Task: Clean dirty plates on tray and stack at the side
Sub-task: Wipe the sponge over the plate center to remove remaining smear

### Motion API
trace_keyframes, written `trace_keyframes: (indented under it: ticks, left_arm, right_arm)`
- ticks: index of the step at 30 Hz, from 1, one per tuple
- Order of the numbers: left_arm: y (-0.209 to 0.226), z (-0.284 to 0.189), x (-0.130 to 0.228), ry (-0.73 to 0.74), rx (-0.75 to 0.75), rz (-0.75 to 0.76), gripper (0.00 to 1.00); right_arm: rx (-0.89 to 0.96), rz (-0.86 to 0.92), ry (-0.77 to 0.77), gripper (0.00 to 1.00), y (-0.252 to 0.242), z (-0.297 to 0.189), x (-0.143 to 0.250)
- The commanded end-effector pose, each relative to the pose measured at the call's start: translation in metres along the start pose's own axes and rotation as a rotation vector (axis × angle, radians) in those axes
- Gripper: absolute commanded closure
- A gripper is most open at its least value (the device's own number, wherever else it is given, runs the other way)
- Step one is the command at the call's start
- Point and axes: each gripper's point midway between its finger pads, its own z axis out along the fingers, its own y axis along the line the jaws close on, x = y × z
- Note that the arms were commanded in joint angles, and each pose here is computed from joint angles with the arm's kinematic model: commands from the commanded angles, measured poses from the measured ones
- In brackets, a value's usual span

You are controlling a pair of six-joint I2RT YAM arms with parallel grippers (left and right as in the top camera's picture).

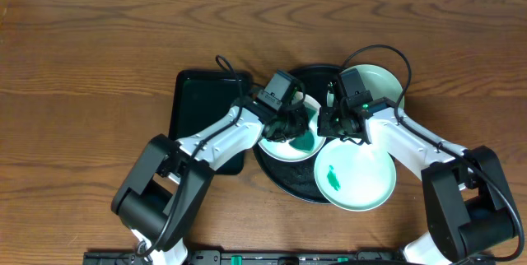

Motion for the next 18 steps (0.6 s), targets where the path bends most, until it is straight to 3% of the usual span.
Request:
trace_keyframes:
  ticks: [1, 9, 18]
  left_arm:
    - [-0.014, -0.030, -0.021, -0.075, 0.026, 0.051, 0.93]
    - [0.036, -0.049, -0.035, -0.180, -0.221, 0.061, 0.93]
    - [0.074, -0.039, -0.034, -0.207, -0.387, 0.071, 0.92]
  right_arm:
    - [-0.040, -0.029, 0.027, 0.99, 0.013, 0.003, 0.009]
    - [-0.040, -0.029, 0.026, 0.99, 0.013, 0.003, 0.009]
    - [-0.041, -0.041, 0.024, 0.99, 0.014, 0.003, 0.008]
